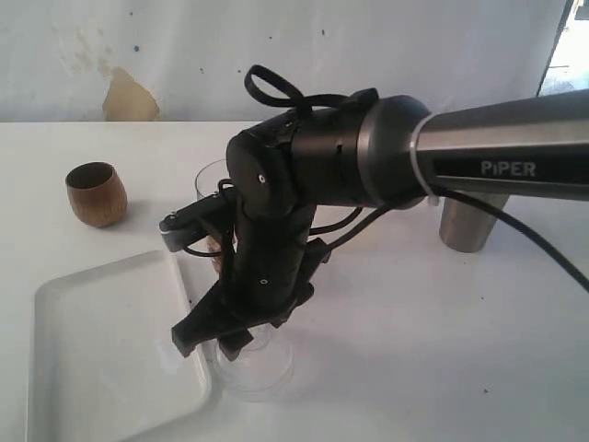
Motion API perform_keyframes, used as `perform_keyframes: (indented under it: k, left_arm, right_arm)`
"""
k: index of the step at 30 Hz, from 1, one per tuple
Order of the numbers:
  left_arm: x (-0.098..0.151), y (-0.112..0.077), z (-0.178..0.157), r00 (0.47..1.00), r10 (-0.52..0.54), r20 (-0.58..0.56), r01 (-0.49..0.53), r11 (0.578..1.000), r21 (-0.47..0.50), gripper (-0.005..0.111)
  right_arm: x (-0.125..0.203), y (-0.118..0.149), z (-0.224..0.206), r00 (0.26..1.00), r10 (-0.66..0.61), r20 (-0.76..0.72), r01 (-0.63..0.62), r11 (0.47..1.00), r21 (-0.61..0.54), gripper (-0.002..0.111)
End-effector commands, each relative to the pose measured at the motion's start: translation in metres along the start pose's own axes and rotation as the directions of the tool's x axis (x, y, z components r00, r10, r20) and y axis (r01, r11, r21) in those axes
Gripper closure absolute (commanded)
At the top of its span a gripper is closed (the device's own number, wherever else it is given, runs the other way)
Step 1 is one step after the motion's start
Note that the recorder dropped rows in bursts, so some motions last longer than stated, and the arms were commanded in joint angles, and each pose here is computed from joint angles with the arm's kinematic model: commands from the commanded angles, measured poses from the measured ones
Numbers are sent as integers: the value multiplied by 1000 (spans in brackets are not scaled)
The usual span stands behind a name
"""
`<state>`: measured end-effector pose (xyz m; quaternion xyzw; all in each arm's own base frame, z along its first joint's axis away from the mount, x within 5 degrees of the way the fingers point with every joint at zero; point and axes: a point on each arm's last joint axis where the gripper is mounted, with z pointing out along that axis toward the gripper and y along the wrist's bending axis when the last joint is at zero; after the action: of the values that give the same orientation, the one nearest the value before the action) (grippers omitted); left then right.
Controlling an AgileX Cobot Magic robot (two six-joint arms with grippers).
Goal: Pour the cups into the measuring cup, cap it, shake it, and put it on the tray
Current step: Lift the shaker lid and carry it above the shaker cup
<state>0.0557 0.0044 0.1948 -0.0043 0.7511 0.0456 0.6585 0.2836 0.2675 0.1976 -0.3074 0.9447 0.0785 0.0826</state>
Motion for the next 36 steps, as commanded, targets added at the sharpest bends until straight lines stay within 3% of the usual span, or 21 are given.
perform_keyframes:
  k: [1,3,7,8,13,24,36]
  left_arm:
    - [1,0,0,1000,0,5,0,1000,-2,106]
    - [1,0,0,1000,0,5,0,1000,-2,106]
    - [1,0,0,1000,0,5,0,1000,-2,106]
    - [1,0,0,1000,0,5,0,1000,-2,106]
    - [1,0,0,1000,0,5,0,1000,-2,106]
    - [1,0,0,1000,0,5,0,1000,-2,106]
    - [1,0,0,1000,0,5,0,1000,-2,106]
  right_arm:
    - [0,-1,5,1000,15,-7,-14,1000,23,53]
    - [0,-1,5,1000,16,-7,-16,1000,23,61]
    - [0,-2,-4,1000,-13,6,13,999,37,105]
    - [0,-2,-10,999,-25,21,25,999,37,108]
    - [1,-2,-67,993,-65,99,57,995,77,108]
    - [-15,-11,-165,968,-32,250,-19,980,200,108]
    - [-66,-31,-156,945,42,324,-104,979,175,108]
